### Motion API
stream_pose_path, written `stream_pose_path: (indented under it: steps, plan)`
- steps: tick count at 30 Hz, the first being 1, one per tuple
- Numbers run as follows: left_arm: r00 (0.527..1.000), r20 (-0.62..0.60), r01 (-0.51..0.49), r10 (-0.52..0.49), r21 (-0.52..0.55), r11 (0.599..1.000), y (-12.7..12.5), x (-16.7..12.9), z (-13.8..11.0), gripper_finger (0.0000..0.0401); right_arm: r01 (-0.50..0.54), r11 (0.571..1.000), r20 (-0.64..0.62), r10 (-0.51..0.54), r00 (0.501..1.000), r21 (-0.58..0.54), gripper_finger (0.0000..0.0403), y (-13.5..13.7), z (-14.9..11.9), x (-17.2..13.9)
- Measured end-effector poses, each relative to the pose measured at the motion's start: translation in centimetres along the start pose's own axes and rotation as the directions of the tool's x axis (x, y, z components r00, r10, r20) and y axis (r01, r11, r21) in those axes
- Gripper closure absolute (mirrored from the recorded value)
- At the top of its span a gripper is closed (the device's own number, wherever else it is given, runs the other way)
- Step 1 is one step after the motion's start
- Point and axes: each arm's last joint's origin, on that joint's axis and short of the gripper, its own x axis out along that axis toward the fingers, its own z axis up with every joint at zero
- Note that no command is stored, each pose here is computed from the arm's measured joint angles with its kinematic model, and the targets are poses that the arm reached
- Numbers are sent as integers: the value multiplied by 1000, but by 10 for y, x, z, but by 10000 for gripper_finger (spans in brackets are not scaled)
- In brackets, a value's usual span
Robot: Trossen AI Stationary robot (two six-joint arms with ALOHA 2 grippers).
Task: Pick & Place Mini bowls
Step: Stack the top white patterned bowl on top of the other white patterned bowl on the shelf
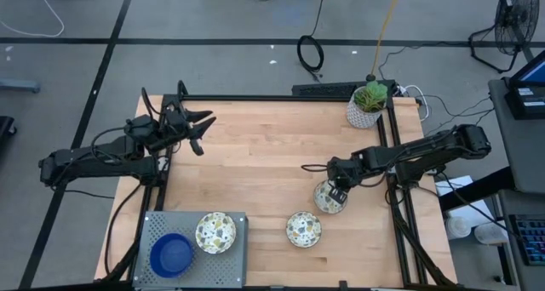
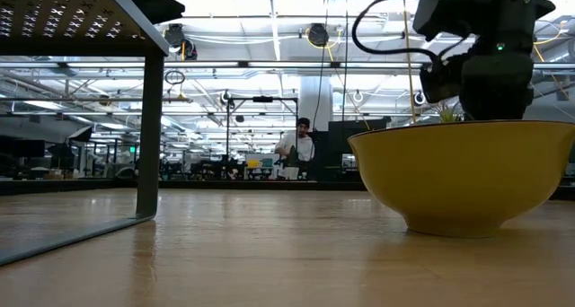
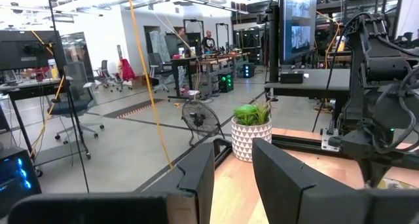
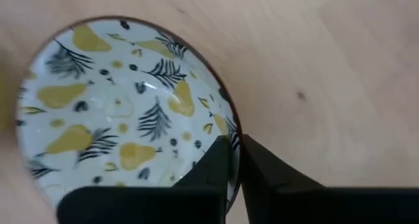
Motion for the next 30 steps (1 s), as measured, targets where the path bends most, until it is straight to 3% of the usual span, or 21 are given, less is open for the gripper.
stream_pose_path:
  steps: [19,24,30]
  plan:
    - [1000,7,1,-1,-2,1000,0,0,1,293,-11,995,135,24,990,-95,401,3,12,0]
    - [1000,25,2,0,-77,997,0,0,3,293,55,993,229,-29,973,-106,402,0,20,-1]
    - [1000,6,4,-2,-267,964,-1,3,0,293,111,983,384,-48,922,-144,402,0,35,-3]
